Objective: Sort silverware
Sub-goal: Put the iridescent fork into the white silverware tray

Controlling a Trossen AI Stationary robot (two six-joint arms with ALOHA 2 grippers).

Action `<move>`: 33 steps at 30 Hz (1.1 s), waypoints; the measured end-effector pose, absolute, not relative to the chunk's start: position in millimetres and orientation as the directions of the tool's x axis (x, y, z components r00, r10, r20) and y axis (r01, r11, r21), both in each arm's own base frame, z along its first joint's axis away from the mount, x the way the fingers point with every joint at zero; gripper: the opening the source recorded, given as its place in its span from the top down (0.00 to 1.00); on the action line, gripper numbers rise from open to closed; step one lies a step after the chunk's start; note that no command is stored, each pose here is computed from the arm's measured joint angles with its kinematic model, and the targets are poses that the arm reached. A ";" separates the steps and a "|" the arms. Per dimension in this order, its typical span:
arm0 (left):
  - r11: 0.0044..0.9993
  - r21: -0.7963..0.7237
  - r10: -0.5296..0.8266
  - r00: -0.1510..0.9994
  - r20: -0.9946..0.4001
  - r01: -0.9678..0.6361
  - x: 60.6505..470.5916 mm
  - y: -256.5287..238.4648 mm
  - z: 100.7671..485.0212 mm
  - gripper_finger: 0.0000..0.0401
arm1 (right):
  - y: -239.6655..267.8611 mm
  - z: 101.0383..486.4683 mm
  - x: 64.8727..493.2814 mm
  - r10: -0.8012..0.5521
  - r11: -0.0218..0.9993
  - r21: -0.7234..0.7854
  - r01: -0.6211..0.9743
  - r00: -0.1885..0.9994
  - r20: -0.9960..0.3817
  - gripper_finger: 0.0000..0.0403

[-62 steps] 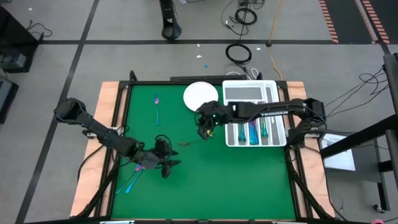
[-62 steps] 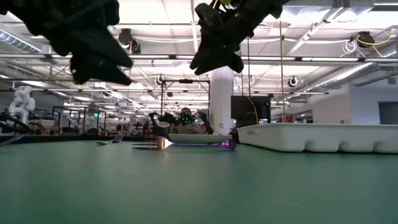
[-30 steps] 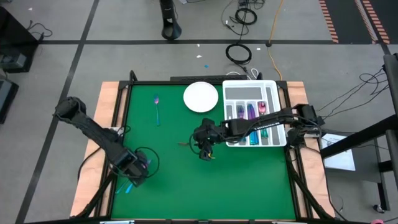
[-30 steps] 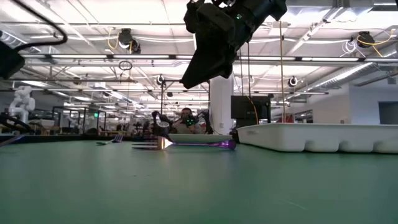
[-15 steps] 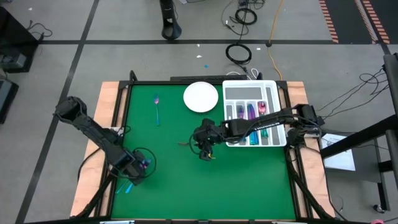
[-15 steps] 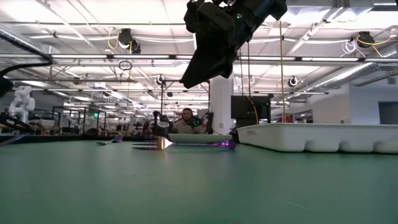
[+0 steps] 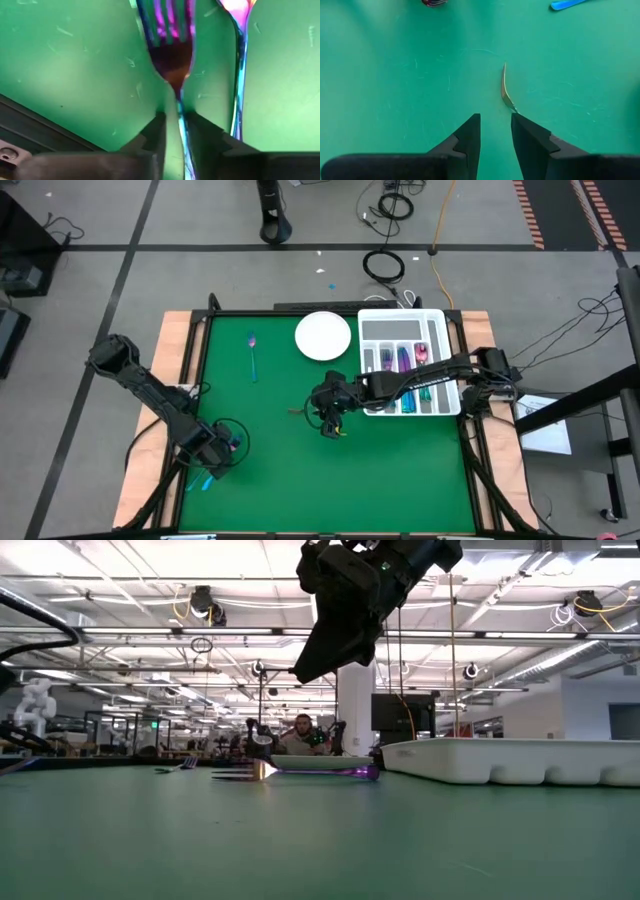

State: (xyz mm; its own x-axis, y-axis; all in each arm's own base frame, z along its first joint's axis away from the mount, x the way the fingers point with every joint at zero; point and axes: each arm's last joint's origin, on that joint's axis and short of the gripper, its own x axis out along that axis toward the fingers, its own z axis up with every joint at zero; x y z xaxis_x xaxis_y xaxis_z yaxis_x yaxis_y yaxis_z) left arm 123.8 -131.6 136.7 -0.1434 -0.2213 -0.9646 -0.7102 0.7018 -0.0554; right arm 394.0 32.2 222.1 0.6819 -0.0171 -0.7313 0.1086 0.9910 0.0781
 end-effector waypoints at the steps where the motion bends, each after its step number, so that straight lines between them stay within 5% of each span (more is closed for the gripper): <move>1: 0.702 -0.057 -0.223 -0.143 -0.964 -0.710 124.0 -131.8 136.7 0.84 | 32.2 222.1 394.0 -0.017 0.991 0.078 0.108 0.682 -0.731 0.75; 6: 0.698 -0.075 -0.232 -0.126 -0.965 -0.712 125.4 -133.0 136.7 0.98 | 32.2 221.9 393.7 -0.017 0.991 0.077 0.109 0.679 -0.734 0.75; 20: 0.739 -0.138 -0.140 0.050 -0.989 -0.659 138.7 -134.7 167.7 0.98 | 33.0 221.3 392.9 -0.016 0.990 0.082 0.115 0.672 -0.741 0.75; 26: 0.733 -0.233 -0.063 0.277 -0.959 -0.639 149.1 -127.1 194.8 0.98 | 40.8 223.7 396.4 -0.002 0.982 0.131 0.133 0.709 -0.705 0.75; 33: 0.688 -0.329 0.260 0.642 -0.722 -0.647 167.4 -112.0 224.5 0.98 | 67.1 227.3 404.7 0.057 0.983 0.171 0.060 0.792 -0.607 0.75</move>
